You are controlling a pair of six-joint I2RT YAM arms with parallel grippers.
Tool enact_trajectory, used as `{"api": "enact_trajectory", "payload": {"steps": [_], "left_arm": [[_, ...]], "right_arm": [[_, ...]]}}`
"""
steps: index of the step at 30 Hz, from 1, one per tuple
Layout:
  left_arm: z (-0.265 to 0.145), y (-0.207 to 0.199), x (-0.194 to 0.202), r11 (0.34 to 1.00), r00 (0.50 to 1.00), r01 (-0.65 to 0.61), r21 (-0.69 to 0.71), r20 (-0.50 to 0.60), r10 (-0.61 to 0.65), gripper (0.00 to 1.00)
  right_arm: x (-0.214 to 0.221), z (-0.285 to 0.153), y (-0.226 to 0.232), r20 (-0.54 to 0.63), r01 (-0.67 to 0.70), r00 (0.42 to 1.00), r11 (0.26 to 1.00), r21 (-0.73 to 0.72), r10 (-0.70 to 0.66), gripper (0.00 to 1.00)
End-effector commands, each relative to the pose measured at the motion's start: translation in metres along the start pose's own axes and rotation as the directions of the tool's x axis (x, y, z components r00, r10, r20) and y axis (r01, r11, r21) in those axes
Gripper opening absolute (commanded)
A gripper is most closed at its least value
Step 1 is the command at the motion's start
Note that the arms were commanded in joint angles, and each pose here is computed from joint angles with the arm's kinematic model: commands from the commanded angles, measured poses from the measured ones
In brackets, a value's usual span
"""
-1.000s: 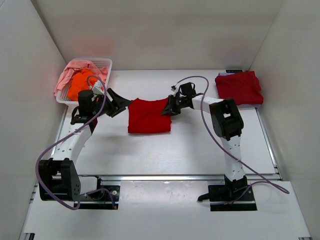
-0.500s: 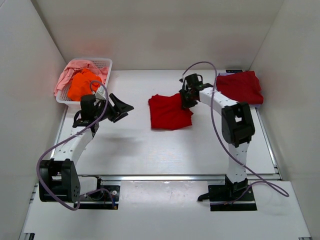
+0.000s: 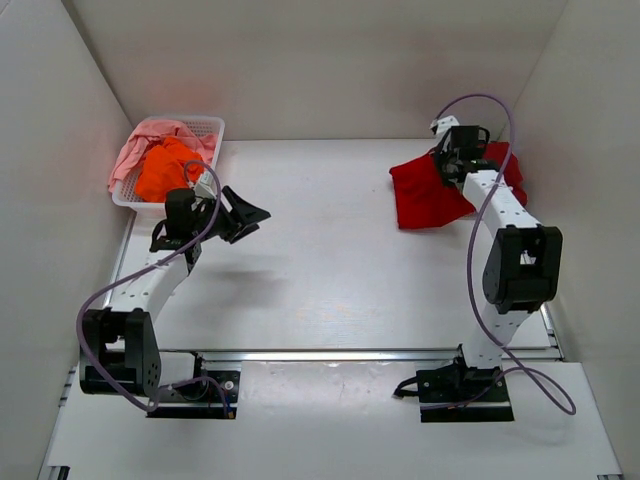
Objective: Fold and stack the t-shirts
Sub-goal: Put the neatly folded tshirt into the corner of the board with the right arm
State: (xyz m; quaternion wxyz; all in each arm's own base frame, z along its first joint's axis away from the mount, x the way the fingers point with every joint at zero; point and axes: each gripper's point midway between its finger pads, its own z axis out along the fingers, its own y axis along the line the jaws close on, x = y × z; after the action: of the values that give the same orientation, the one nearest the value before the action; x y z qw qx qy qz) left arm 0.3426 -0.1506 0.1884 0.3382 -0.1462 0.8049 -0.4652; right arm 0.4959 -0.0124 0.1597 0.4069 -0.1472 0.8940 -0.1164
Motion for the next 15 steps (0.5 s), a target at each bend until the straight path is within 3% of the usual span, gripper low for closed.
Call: {"api": "enact_trajectory", "payload": {"steps": [1,5,15], "left_arm": [[0.003,-0.001,0.003,1.000,1.000,-0.018,0.024,-0.007,0.018,0.74],[0.004,0.007,0.004,1.000,1.000,-0.006,0.006,-0.016,0.006,0.74],[0.010,0.018,0.005,1.000,0.999,-0.002,-0.017,-0.043,0.002,0.74]], "right_arm": [[-0.051,-0.013,-0.063,0.157,-0.005,0.987,0.991,0.133,-0.016,0.00],[-0.058,-0.010,-0.102,0.201,-0.060,0.979,0.986,0.153,0.028,0.00],[-0.020,0.053,-0.163,0.135,-0.133,0.985,0.972,0.195,0.107,0.00]]}}
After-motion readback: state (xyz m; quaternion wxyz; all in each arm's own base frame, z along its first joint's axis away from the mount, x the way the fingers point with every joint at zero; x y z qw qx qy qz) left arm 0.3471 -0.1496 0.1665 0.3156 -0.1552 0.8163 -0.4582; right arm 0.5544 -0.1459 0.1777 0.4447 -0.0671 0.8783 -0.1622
